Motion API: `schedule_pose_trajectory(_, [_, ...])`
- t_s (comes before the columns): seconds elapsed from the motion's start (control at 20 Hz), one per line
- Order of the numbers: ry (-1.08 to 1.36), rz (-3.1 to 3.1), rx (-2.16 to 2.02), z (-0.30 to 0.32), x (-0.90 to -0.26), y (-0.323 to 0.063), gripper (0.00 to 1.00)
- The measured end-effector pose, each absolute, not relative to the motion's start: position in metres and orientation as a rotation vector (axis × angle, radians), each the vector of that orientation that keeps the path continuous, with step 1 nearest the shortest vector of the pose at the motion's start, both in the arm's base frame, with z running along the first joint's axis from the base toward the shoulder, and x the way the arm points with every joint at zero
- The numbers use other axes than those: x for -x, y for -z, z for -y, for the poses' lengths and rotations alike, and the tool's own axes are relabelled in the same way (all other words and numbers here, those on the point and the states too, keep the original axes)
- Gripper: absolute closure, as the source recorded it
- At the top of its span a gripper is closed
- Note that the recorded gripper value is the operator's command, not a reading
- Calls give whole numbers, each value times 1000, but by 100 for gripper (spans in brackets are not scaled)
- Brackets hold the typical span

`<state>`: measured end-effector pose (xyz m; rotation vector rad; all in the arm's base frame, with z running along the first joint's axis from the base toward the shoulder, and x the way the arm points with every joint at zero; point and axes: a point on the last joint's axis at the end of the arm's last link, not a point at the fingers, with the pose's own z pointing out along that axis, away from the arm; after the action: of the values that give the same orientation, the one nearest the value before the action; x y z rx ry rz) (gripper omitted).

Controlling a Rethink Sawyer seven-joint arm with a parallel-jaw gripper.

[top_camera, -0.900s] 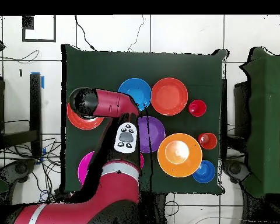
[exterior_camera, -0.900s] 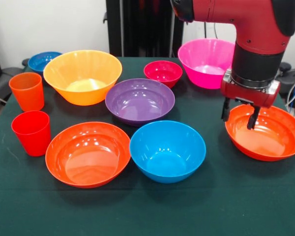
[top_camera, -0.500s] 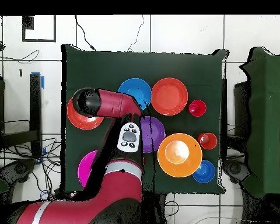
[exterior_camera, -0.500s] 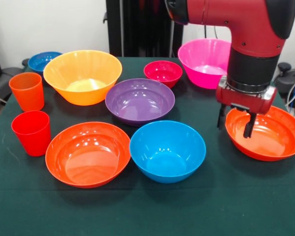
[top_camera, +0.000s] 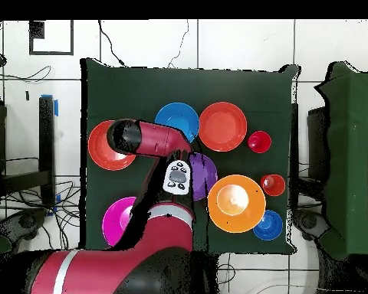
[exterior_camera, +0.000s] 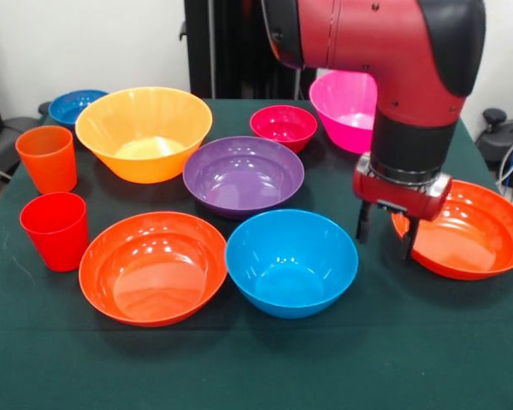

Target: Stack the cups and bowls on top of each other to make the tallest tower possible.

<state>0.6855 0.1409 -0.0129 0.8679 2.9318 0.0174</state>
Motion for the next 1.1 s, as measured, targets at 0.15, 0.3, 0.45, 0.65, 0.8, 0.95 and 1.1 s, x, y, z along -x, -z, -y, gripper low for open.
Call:
schedule_pose_trajectory(0.15, [-3,-2949,-873,-140,-676,35,0])
schedule_pose_trajectory(0.3, [5,-2958,-874,-141,-667,54,0])
schedule_pose_trajectory(0.45, [4,-2956,-873,-142,-665,59,0])
schedule_pose_trajectory(0.65, [-2,-2955,-872,-143,-665,55,0])
schedule_pose_trajectory(0.8, [-5,-2952,-873,-144,-664,46,0])
schedule_pose_trajectory(0.95, [-10,-2947,-875,-144,-664,33,0])
schedule_pose_trajectory(1.1, [-17,-2952,-879,-145,-665,16,0])
